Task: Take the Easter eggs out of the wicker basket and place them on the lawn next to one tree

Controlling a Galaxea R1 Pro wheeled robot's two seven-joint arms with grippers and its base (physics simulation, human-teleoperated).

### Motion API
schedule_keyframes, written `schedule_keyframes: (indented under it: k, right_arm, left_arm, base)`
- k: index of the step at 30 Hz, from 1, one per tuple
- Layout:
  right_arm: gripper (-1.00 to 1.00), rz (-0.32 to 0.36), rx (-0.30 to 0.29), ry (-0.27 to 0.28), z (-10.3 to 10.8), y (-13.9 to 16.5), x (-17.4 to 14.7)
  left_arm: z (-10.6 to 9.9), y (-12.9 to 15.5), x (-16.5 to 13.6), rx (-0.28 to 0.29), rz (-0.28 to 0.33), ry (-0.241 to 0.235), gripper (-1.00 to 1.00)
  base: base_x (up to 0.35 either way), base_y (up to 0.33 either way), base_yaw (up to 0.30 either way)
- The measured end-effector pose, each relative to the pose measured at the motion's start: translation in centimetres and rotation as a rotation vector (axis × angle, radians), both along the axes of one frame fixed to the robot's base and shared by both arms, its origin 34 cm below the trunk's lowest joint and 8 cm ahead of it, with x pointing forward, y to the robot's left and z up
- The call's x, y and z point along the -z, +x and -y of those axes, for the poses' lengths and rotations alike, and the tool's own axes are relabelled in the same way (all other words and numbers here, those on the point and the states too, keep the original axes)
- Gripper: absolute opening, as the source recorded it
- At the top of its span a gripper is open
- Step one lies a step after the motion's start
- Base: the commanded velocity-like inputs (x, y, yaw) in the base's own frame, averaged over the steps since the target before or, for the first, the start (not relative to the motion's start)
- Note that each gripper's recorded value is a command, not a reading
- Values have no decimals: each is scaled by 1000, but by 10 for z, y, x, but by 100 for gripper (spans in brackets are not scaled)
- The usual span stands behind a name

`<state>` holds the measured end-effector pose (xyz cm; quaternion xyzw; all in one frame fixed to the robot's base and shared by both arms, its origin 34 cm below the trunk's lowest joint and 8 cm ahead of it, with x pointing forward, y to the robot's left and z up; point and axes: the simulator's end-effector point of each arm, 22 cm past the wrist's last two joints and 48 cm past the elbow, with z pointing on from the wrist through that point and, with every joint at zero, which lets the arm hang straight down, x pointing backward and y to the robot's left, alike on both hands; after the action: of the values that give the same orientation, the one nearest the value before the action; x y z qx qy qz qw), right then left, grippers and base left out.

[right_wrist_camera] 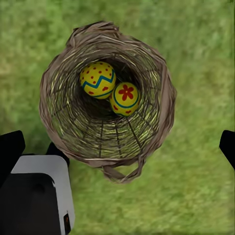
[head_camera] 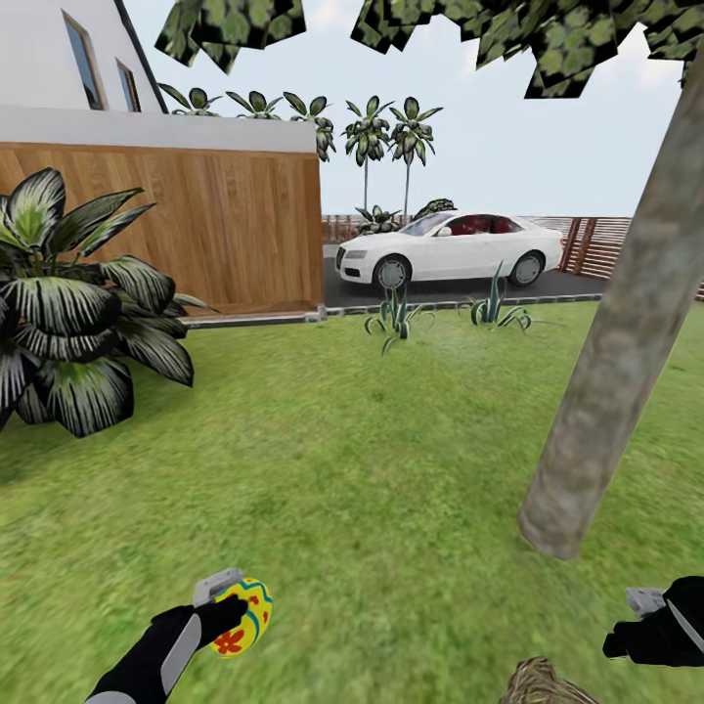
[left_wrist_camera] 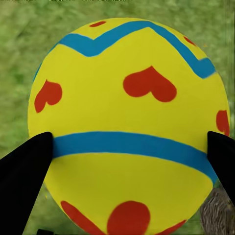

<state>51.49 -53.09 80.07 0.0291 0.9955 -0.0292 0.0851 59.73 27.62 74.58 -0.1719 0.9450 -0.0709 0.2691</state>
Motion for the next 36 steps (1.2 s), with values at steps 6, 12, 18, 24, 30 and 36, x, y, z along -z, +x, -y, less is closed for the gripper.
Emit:
schedule_keyframes:
  k: [6, 12, 18, 24, 30, 36]
  right_arm:
    - [100, 0, 1, 0, 0, 0, 0]
    - [100, -2, -1, 1, -1, 0, 1]
    - [100, -2, 0, 2, -1, 0, 1]
    - [100, -2, 0, 2, -1, 1, 3]
    - [100, -2, 0, 2, -1, 3, 8]
    - [100, -2, -2, 1, -1, 4, 14]
  left_arm:
    - [12, 3, -3, 37, 24, -61, -100]
    - [14, 5, -5, 40, 31, -60, -100]
    - [11, 8, -6, 34, 53, -51, -100]
    - [10, 9, -4, 30, 52, -52, -100]
    - [10, 10, 2, 29, 51, -52, -100]
    - [11, 12, 8, 29, 51, -53, -100]
  base:
    - [250, -27, 0]
    - [11, 0, 0]
    - [0, 0, 0]
    - [0, 0, 0]
    - [0, 0, 0]
    - [0, 0, 0]
